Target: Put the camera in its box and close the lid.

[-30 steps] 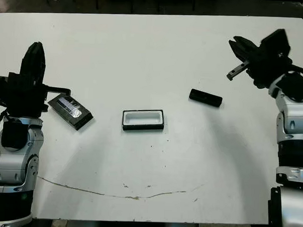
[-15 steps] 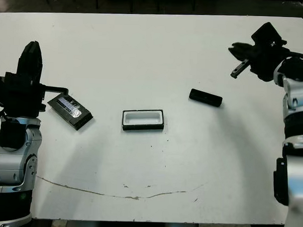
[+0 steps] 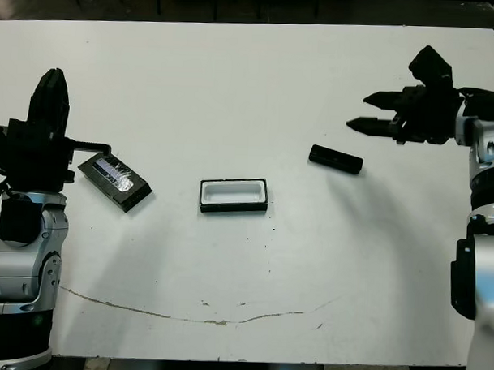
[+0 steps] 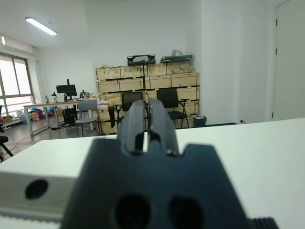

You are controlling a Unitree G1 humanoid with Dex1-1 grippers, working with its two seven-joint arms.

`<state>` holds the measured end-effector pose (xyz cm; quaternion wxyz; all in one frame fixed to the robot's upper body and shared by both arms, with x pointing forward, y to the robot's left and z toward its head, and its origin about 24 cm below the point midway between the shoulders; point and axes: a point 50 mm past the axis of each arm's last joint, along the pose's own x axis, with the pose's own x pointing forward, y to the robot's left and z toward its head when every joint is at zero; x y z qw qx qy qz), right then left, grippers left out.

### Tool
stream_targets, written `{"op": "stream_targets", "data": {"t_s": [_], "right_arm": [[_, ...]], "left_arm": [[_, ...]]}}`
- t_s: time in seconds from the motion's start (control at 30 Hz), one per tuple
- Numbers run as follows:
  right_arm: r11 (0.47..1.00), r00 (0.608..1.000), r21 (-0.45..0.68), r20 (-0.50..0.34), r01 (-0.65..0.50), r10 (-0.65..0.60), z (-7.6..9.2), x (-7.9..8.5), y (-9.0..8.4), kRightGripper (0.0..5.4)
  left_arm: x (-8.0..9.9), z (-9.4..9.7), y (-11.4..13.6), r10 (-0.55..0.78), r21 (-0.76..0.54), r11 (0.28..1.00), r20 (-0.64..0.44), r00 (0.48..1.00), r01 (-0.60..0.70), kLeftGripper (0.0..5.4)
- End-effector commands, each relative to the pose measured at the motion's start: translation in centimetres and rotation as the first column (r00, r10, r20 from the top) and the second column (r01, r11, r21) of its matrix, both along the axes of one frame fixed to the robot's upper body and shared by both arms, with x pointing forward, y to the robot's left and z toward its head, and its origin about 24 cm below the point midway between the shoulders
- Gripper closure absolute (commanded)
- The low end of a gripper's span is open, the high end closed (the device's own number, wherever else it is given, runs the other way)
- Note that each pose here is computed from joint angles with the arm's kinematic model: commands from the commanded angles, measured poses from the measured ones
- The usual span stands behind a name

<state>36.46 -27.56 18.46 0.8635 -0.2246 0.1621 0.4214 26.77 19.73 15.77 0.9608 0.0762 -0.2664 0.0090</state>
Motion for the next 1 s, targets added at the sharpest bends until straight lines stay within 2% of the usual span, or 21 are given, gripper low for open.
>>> {"op": "stream_targets", "data": {"t_s": [0.03,0.4,0.7,1.0], "right_arm": [[0.998,0.997,0.038,-0.058,-0.044,0.046,-0.7,-0.2,0.2,1.85],[0.996,0.992,0.062,-0.106,-0.057,0.063,-2.3,-0.4,0.6,0.01],[1.000,0.994,0.012,-0.112,-0.006,0.008,-3.3,-0.1,0.6,0.01],[0.996,0.985,0.054,-0.162,0.073,-0.063,-4.6,0.0,0.8,0.01]], "left_arm": [[-0.1,-1.0,0.5,0.016,0.005,1.000,-0.051,0.999,-0.016,5.40],[-0.1,-1.4,0.6,0.007,0.008,1.000,-0.055,0.998,-0.007,5.40],[-0.2,-1.4,0.5,0.007,0.008,1.000,-0.054,0.999,-0.006,5.40],[-0.2,-1.5,0.6,0.017,0.008,1.000,-0.057,0.998,-0.016,5.40]]}}
